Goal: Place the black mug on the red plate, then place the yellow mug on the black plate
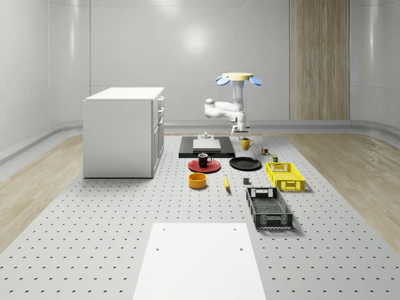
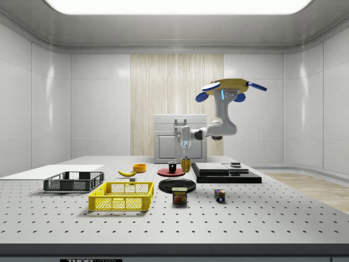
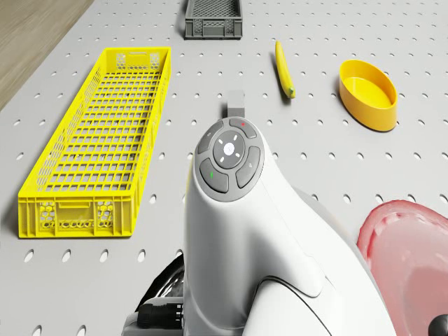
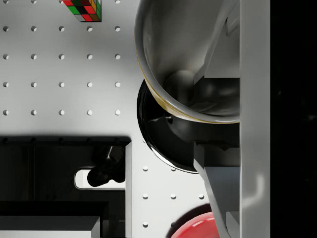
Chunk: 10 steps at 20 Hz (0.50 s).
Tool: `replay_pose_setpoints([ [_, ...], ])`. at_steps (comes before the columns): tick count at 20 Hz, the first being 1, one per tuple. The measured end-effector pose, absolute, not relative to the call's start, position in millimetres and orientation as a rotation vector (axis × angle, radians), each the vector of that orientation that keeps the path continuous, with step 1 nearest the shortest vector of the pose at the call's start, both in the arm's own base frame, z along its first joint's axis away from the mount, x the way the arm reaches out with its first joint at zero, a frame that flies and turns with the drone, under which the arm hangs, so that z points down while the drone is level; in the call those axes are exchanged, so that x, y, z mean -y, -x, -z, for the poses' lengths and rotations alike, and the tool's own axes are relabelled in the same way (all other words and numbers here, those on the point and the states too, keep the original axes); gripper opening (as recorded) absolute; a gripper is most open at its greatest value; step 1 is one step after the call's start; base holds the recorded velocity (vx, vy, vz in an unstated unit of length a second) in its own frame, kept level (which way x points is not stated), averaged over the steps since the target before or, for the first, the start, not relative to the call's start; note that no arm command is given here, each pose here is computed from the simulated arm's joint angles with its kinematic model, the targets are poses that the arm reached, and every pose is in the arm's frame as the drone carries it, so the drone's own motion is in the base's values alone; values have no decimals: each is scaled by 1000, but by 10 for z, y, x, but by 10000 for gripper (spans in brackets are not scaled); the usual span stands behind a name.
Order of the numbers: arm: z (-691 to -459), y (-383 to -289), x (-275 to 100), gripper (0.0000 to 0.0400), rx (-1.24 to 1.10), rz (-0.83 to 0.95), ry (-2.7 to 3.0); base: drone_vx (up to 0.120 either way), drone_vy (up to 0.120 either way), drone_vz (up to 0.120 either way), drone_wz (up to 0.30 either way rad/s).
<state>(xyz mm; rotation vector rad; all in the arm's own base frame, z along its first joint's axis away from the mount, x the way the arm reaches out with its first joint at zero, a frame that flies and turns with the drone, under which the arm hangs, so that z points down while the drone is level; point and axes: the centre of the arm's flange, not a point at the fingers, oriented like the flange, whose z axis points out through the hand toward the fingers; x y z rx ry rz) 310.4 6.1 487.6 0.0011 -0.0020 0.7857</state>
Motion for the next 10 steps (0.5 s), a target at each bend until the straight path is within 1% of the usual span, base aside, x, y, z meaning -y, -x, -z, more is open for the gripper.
replay_pose_setpoints([
  [1, -4876, -3104, -61, 110, 2, -786, -1, 120, 0, -120, 0],
  [9, -4876, -3104, -61, 110, 2, -786, -1, 120, 0, 0, 0],
  [10, -4876, -3104, -62, 110, 2, -786, -1, 0, 0, 0, 0],
])
